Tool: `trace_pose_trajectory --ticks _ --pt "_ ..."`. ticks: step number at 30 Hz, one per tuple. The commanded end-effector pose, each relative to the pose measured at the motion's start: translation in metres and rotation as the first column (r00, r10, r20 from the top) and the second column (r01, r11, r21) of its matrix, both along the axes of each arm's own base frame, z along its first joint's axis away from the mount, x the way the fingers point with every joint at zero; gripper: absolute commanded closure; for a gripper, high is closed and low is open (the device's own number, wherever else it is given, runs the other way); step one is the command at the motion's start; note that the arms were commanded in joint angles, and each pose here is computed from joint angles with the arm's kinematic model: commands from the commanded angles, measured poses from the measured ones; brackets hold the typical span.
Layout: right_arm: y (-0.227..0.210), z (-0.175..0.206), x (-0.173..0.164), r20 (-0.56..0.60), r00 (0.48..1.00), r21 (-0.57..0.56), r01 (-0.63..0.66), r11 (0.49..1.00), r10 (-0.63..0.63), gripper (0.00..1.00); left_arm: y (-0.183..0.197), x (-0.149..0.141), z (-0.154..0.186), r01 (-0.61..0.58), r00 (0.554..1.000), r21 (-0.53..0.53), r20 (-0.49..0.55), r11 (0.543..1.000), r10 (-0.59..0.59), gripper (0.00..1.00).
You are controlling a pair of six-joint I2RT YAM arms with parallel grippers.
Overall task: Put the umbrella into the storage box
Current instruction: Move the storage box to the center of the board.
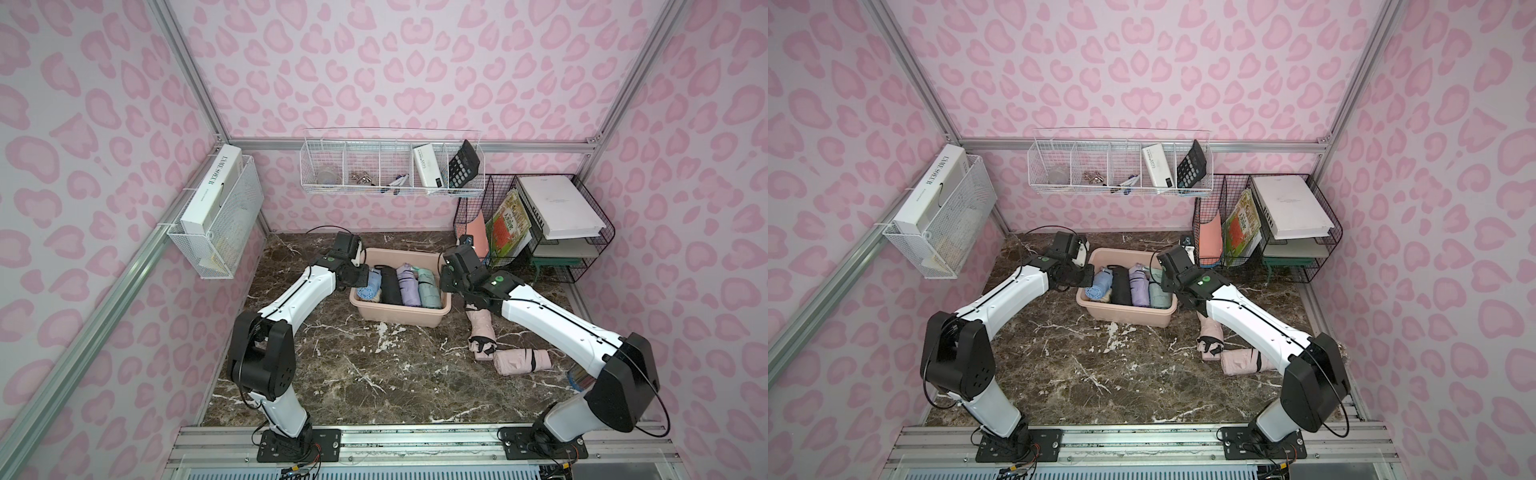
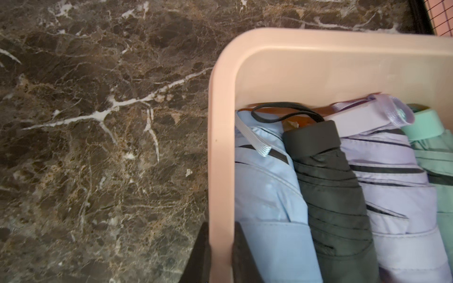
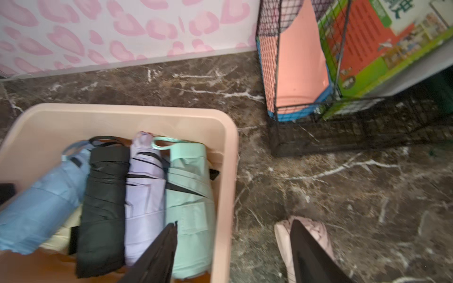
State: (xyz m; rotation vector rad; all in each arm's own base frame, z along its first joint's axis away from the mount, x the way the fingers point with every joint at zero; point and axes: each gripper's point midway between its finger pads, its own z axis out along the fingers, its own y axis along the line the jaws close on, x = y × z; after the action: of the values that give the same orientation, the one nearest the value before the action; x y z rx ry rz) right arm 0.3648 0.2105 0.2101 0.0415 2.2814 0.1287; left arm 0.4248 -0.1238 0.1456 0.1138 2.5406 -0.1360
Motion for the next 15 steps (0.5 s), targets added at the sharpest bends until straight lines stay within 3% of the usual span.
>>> trace_pose_trajectory --ticks 1,8,15 --pt "-0.021 -0.01 -0.014 -0.032 0.999 -0.024 0.018 1.0 -0.019 0.33 0.011 -0.012 0.008 0.024 1.0 0.063 0.009 0.998 -0.024 0.95" --pt "-0.068 -0.066 -0.051 -0.202 0.976 -0.068 0.063 0.996 -0.076 0.29 0.023 -0.045 0.007 -0.019 1.0 0.05 -0.017 0.999 0.019 0.95" --pt "-0.081 -0.099 -0.067 -0.264 0.963 -0.042 0.033 0.999 -0.043 0.24 0.029 -0.076 0.012 -0.08 0.996 -0.006 -0.036 0.997 0.08 0.94"
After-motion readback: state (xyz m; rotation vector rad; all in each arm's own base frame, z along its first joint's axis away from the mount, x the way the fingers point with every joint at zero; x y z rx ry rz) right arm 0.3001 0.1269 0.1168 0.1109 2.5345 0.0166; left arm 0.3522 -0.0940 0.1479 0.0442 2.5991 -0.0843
